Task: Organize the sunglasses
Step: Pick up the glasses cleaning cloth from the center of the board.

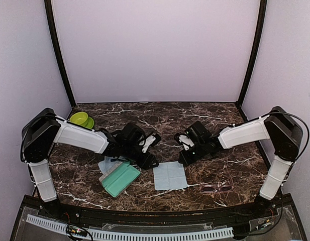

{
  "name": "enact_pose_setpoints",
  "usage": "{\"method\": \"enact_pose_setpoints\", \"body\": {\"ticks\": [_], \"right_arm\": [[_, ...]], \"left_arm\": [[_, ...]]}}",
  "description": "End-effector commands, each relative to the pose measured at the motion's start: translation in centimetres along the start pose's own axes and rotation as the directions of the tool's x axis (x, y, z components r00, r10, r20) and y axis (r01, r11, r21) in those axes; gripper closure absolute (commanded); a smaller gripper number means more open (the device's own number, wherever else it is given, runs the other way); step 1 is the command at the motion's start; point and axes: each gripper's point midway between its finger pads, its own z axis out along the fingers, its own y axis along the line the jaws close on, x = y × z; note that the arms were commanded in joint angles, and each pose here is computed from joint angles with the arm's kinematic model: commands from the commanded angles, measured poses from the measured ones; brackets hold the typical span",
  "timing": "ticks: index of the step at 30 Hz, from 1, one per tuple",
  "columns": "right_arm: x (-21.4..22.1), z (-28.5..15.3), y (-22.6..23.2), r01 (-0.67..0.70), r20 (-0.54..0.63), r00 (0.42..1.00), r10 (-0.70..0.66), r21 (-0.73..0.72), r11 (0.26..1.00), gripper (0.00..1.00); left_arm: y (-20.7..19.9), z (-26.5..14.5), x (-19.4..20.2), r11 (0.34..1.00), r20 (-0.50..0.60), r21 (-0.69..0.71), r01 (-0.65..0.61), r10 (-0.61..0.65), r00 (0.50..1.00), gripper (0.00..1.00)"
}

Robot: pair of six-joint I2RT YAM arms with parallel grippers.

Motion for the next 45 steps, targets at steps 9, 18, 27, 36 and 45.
{"method": "enact_pose_setpoints", "body": {"ticks": [9, 18, 27, 36, 45], "right_arm": [[-0.3, -0.4, -0.5, -0.009, 0.021, 1.0, 0.009, 0.021, 1.0, 0.94], [-0.6, -0.7, -0.5, -0.01, 0.031, 0.999, 0.01, 0.026, 1.0, 0.96], [-0.4, -0.8, -0.6, -0.011, 0.029, 1.0, 0.01, 0.028, 1.0, 0.97], [-0.5, -0.9, -0.6, -0.011, 0.034, 0.999, 0.01, 0.029, 1.0, 0.97], [-0.3, -1.0, -0.6, -0.014, 0.033, 0.999, 0.013, 0.028, 0.999, 0.97]], "left_arm": [[0.0, 0.2, -1.2, 1.0, -0.045, -0.013, -0.005, 0.004, 0.999, 0.62], [0.7, 1.4, 0.0, 0.999, -0.136, -0.04, -0.009, 0.004, 0.991, 0.68], [1.1, 1.9, 0.0, 0.998, -0.15, -0.052, -0.017, 0.009, 0.989, 0.69], [0.9, 2.8, 1.9, 0.995, -0.212, -0.085, -0.057, 0.038, 0.977, 0.77], [1.1, 2.9, 2.1, 0.992, -0.216, -0.109, -0.056, 0.032, 0.976, 0.84]]}}
